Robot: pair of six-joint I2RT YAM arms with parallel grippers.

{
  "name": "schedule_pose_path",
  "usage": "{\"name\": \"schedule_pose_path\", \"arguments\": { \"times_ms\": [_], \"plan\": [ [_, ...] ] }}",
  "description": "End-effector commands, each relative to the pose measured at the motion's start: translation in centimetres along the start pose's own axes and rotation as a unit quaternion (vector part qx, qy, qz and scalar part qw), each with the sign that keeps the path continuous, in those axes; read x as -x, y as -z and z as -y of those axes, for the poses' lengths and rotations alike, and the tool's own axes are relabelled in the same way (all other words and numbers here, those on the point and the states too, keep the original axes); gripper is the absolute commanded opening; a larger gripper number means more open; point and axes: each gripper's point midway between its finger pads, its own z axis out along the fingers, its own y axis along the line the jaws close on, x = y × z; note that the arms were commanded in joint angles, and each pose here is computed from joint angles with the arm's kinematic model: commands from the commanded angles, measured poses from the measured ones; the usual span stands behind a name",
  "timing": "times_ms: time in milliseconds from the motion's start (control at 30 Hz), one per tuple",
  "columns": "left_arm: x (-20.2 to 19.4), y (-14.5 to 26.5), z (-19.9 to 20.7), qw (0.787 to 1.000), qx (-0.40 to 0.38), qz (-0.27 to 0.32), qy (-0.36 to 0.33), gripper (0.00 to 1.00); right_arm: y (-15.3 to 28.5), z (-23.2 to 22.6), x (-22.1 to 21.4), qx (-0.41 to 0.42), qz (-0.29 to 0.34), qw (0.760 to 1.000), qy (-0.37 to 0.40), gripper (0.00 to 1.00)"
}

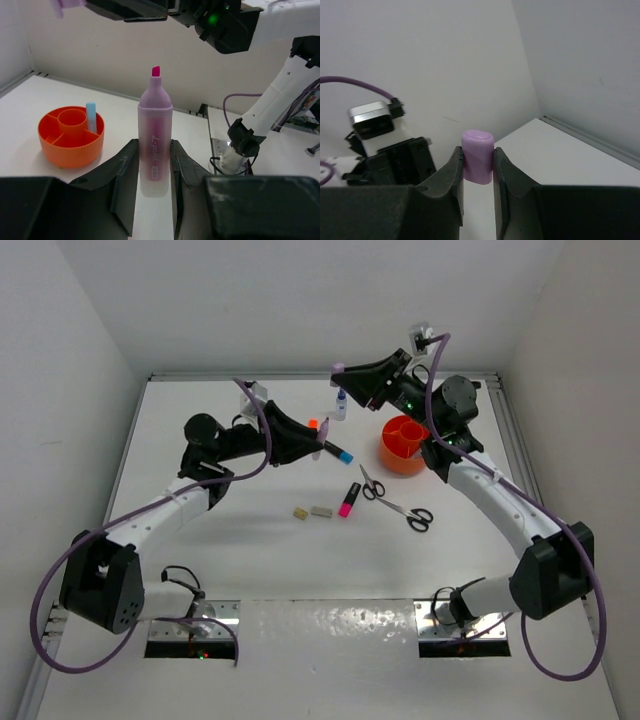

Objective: Sort the stationery into containers
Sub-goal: Close the pen cap on the pen.

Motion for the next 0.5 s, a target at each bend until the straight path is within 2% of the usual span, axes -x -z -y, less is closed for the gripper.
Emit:
{"name": "schedule_pose_path", "arguments": {
  "times_ms": [0,167,467],
  "plan": [
    [0.9,-0.8,1.3,0.998,-0.041,0.045,-0.01,0.0,0.6,-5.4,3.5,0.1,0.029,0.993,0.048,0.0],
    [1.8,-1.3,0.5,0.995,-0.021,0.097,-0.013,0.0,1.0,-6.8,2.8,0.124,0.04,0.99,0.047,0.0],
    [2.2,-0.5,0.3,0.993,-0.006,0.116,-0.037,0.0,0.5,-6.9,0.4,0.15,-0.001,0.987,0.052,0.0]
  ]
}}
